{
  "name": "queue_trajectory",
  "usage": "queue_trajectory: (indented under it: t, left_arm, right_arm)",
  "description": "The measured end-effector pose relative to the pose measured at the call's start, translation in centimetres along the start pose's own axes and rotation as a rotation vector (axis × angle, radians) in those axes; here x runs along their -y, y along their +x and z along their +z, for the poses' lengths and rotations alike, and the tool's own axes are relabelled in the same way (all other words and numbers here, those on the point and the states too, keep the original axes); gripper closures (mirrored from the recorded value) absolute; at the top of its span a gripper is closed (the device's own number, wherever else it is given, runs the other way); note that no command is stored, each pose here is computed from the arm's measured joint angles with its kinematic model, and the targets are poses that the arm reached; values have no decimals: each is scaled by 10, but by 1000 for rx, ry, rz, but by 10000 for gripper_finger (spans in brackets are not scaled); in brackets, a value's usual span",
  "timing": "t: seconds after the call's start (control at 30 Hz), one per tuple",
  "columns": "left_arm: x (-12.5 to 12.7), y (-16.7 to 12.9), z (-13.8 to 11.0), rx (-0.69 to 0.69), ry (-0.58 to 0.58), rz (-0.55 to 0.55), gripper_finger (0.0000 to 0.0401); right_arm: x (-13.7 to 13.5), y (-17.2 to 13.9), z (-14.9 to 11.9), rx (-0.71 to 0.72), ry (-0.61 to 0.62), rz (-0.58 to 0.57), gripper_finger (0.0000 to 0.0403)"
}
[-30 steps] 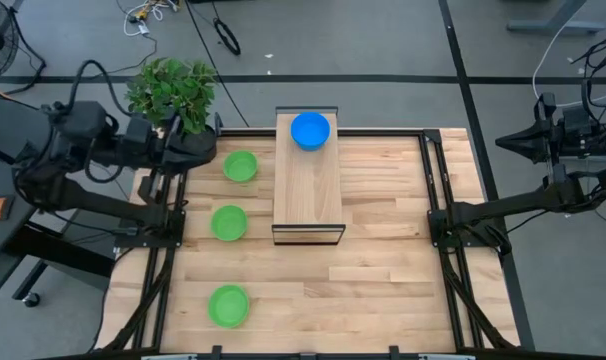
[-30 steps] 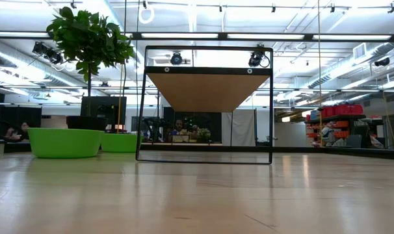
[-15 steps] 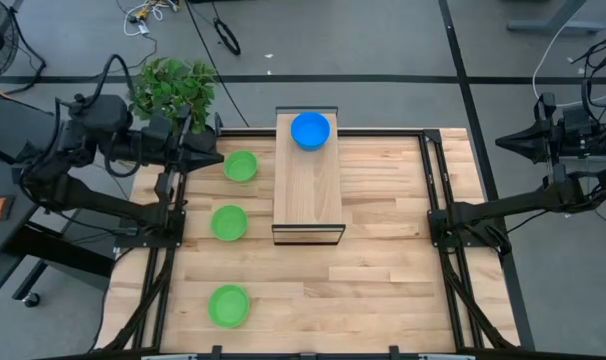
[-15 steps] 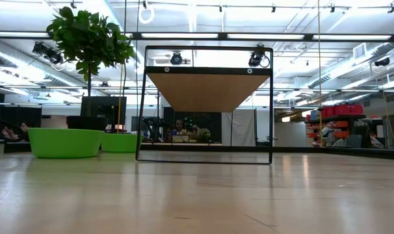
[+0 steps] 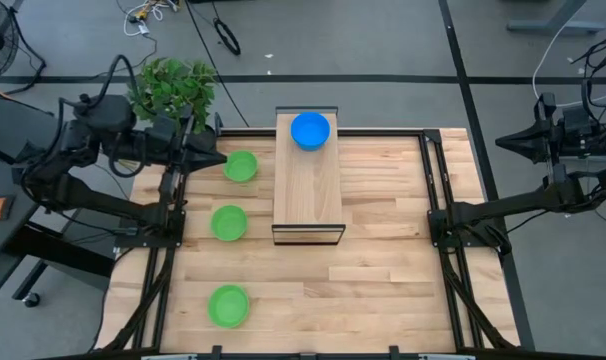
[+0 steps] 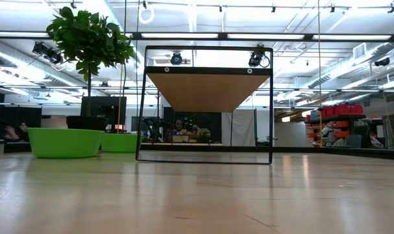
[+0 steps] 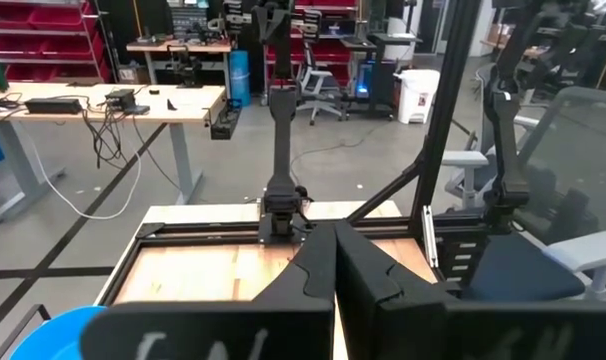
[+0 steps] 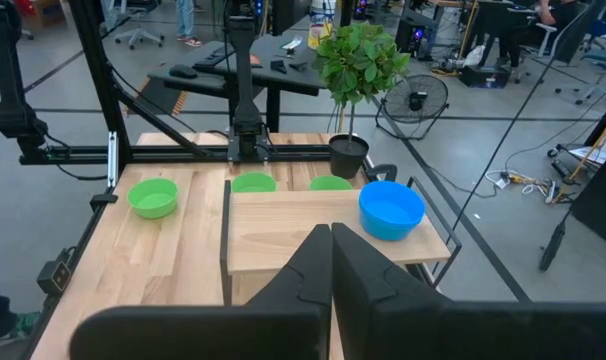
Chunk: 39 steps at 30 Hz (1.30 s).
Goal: Pick & Place Mini bowls
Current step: Put the top green bowl on the shelf
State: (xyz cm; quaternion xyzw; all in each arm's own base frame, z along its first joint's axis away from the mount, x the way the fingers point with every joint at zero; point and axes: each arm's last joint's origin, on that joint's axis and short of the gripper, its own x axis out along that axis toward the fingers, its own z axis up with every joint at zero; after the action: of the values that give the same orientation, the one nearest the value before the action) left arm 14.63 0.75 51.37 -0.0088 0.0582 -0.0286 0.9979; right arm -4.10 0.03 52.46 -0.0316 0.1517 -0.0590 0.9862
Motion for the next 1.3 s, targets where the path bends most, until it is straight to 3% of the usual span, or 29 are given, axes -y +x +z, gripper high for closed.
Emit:
queue_trajectory:
  t: [0.43, 0.73, 1.07, 1.3]
  left_arm:
    - [1, 0, -2, -18, 30, -41, 401]
    - [-7, 10, -18, -176, 25, -99, 400]
    - [-26, 44, -32, -313, 4, -25, 400]
    - [-42, 67, -56, -544, 27, 99, 400]
  right_arm:
    - [0, 0, 0, 0, 0, 0, 396]
    - [0, 0, 0, 0, 0, 0, 396]
    - [0, 0, 0, 0, 0, 0, 396]
    - [0, 0, 0, 0, 0, 0, 396]
